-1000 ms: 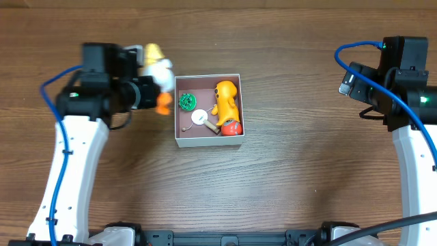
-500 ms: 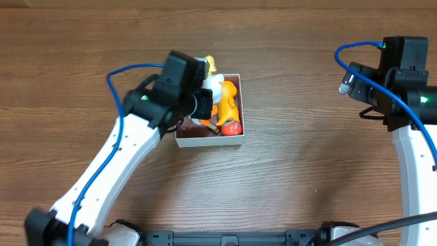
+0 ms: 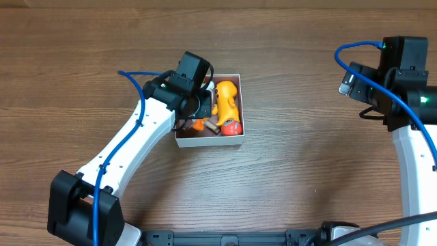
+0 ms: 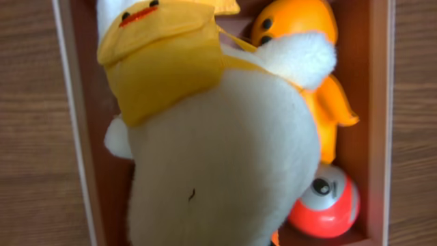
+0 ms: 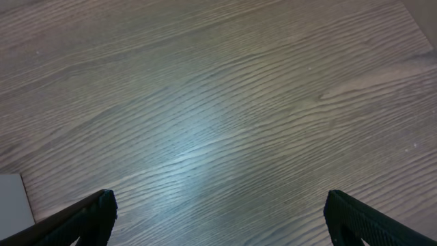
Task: Pack container
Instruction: 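Lower the duck into the box's left side and open the left gripper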
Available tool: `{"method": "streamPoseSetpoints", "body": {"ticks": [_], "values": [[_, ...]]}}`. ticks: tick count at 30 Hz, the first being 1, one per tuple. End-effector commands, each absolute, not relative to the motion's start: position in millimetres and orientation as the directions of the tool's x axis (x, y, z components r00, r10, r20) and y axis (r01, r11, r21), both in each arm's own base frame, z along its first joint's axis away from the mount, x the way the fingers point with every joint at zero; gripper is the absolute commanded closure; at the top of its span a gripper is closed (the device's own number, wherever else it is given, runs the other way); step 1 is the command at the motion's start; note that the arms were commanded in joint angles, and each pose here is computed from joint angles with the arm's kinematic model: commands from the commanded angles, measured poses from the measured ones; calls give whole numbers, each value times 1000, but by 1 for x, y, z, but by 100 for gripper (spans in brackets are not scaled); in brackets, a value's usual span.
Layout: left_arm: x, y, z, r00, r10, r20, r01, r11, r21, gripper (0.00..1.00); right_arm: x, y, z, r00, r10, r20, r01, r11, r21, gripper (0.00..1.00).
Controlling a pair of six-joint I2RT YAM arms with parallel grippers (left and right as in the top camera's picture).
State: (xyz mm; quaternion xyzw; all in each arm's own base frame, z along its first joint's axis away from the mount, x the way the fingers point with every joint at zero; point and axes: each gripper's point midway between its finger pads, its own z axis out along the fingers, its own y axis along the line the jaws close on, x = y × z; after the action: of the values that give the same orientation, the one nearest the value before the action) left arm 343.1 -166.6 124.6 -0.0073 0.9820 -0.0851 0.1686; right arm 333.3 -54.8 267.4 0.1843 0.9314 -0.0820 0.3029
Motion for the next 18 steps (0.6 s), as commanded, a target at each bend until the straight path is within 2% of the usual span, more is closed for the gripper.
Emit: {"method": "streamPoseSetpoints", "body": {"ticks": [1,8,12,15,18], "values": [[345,-161,126,-942,-54,-332,-9,991,-137,90,334,-56,271,-739,298,-604,400,916,-37,0],[343,-158,115,-950,-47,-309,-13,994,-112,87,334,-56,271,-739,299,-604,400,916,-37,0],[337,-158,112,-958,-43,-283,-12,994,-111,60,334,-56,271,-739,299,-604,400,916,-37,0],[337,-159,112,-959,-43,-281,-10,993,-119,50,334,-56,271,-739,299,-604,400,916,-37,0],[335,-163,112,-962,-41,-270,-3,990,-140,46,334,-56,271,-739,299,-604,400,916,-37,0]]}}
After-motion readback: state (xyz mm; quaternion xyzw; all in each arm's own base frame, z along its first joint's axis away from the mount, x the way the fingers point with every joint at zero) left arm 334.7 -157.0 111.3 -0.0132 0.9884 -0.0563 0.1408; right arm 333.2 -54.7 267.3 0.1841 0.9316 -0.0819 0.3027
